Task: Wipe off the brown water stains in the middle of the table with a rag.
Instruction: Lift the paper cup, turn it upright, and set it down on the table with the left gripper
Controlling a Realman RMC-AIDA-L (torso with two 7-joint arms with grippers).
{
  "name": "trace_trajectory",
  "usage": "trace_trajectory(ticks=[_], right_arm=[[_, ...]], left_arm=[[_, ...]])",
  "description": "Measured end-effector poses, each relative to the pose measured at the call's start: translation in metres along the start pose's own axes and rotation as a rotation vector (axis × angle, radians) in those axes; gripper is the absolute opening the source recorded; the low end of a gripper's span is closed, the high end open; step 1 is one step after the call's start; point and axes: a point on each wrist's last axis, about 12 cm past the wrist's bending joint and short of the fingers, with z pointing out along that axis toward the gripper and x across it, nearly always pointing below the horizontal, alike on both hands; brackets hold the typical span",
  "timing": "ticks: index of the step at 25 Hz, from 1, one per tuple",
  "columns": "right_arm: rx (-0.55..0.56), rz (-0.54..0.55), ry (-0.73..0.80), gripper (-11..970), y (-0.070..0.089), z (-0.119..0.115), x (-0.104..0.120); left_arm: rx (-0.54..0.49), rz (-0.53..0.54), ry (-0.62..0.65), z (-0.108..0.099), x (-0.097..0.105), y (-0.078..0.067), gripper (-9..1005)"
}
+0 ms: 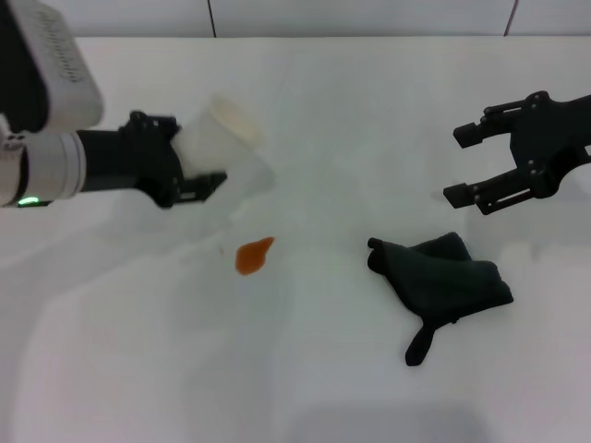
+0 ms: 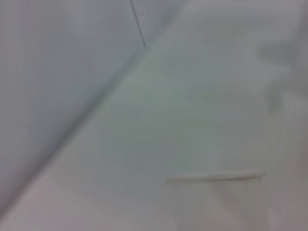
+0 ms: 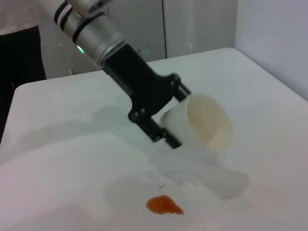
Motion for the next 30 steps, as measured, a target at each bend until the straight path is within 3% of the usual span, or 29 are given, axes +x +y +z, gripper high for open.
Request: trace_trajectory(ticks=[7, 11, 25, 30], right_arm=[[0.004, -0.011, 0.004, 840, -0.002, 0.002, -0.004], [0.001, -0.017, 0.003, 840, -0.002, 0.003, -0.006], [0.006, -0.015, 0.006, 839, -0.002, 0.001, -0.003], [0.005, -0.014, 0.012, 839, -0.003, 0.001, -0.002]], left_arm=[[-0.041, -0.157, -0.343, 0.008, 0.029, -0.008, 629], [-0.068, -0.214, -0.454, 0.013, 0.045, -0.016, 635], [-0.181, -0.348, -0.459, 0.013, 0.103, -0.064, 656], [-0.202, -0.352, -0.420, 0.015, 0.113, -0.070, 663]])
